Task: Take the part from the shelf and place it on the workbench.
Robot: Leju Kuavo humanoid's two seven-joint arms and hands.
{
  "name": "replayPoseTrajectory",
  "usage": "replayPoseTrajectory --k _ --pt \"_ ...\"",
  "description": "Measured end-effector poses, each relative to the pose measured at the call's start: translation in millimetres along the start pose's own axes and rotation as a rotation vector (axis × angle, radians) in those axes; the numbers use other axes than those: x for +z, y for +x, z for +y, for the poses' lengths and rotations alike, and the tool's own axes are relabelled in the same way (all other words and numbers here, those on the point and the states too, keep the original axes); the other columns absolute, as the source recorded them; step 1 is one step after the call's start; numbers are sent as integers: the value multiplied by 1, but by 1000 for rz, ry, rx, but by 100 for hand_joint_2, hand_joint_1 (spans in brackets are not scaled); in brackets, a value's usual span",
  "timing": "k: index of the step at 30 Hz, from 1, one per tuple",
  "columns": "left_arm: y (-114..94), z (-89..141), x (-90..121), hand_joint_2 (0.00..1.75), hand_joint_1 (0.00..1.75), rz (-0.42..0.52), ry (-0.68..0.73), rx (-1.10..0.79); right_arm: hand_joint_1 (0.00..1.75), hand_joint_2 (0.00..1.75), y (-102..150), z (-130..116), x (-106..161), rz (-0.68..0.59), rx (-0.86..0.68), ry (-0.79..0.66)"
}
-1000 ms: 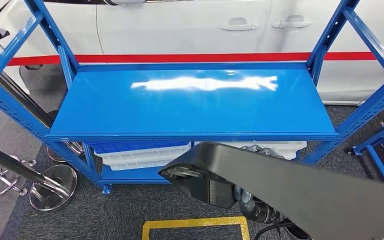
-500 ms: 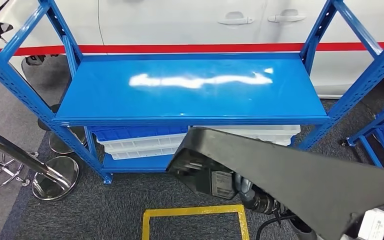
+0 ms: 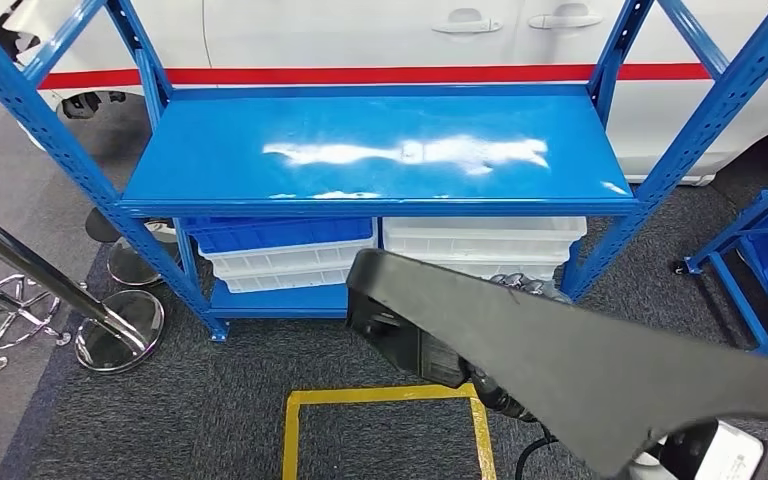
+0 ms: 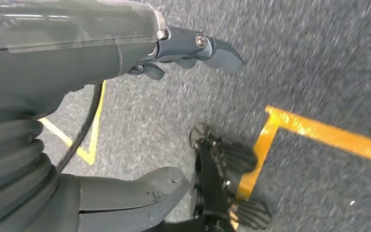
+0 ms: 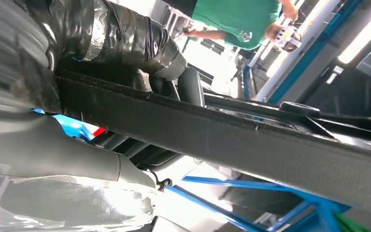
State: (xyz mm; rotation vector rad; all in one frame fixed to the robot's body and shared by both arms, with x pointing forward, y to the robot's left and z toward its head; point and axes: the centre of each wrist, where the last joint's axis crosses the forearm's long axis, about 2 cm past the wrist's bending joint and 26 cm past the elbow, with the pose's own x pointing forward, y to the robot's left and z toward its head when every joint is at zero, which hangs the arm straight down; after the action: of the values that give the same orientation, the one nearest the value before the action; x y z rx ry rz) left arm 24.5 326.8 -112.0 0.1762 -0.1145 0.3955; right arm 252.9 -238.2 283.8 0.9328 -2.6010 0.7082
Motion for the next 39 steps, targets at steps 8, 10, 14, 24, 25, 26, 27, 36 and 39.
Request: replayPoseTrajectory --k 8,10,14,24,25,26,27,36,39 --pt "-3 8 -1 175 0 13 46 -4 147 175 1 5 7 20 30 -20" --pt "-3 11 -1 175 0 16 66 -2 147 175 1 5 7 24 37 -20" --pt "-3 20 -2 175 0 27 115 3 147 175 1 5 6 21 42 -13" --pt "1 40 -3 175 0 31 186 19 147 175 1 6 4 14 28 2" --pt "2 40 -3 175 0 31 188 20 147 175 1 6 4 14 27 2" --pt "2 42 -3 175 0 30 192 19 147 175 1 6 4 14 27 3" --pt "3 43 -3 175 0 29 199 19 147 175 1 6 4 13 27 3" --pt "5 50 -3 175 0 3 239 4 147 175 2 4 7 17 40 6" --pt "5 49 -3 175 0 -9 240 -2 147 175 2 5 9 28 49 11"
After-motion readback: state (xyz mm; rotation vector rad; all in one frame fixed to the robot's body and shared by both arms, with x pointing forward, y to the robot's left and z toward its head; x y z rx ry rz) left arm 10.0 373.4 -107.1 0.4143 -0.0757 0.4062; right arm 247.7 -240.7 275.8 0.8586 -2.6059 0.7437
